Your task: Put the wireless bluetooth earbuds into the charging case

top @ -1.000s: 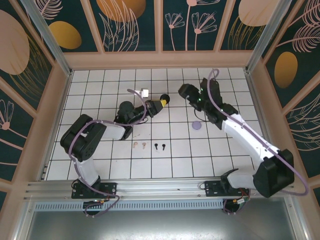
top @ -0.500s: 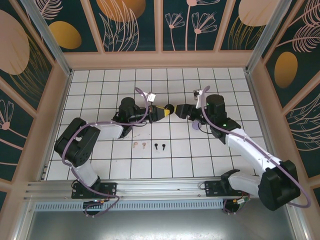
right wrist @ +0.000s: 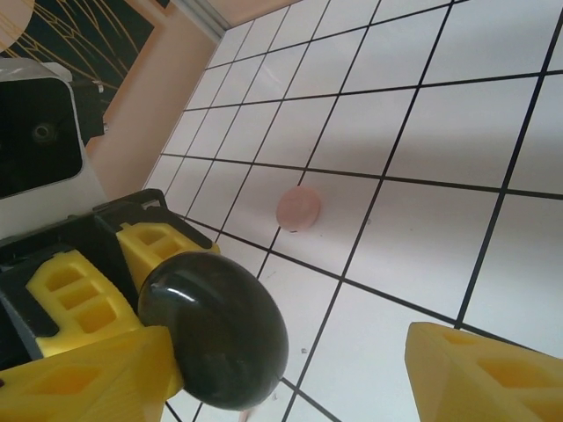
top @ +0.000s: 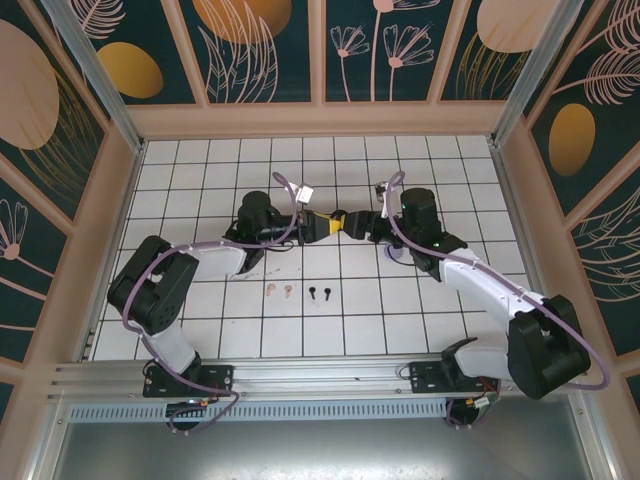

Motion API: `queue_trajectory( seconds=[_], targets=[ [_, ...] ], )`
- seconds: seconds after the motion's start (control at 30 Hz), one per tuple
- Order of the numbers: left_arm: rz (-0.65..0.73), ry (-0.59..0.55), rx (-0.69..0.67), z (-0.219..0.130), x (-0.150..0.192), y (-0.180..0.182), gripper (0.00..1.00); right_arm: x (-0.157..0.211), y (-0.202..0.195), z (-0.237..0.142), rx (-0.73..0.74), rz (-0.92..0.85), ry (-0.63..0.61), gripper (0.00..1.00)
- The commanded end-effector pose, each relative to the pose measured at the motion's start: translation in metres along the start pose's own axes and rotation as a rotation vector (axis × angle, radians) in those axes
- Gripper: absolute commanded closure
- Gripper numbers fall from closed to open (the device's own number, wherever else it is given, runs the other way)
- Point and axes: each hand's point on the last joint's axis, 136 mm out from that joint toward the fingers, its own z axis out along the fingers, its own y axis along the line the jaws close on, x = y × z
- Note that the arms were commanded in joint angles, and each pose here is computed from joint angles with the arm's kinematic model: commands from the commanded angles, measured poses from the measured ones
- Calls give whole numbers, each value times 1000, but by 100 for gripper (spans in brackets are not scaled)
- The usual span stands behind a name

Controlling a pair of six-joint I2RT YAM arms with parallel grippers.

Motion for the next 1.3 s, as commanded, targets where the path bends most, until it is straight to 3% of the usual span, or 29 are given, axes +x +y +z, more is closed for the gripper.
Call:
queue_trajectory(
  seconds=[0.0, 0.2, 0.43, 0.8, 1.03, 1.27],
  targets=[
    [97, -19, 82, -3, -19, -35, 100, -5, -12, 3, 39, -12, -33, 33],
    [125, -28, 98, -10, -21, -49, 100, -1, -40, 6, 93, 53, -38, 37],
    [143, -38, 83, -14, -21, -53, 100, -2, -45, -7, 101, 67, -52, 37],
    [158, -32, 151, -14, -18, -61, 100, -12, 28, -46, -178, -19, -98, 40],
    [145, -8, 222, -12, -18, -69, 100, -17, 35, -43, -200, -50, -65, 48],
    [144, -5, 224, -11, -18, -69, 100, -24, 41, -44, -220, -56, -74, 51]
  ],
)
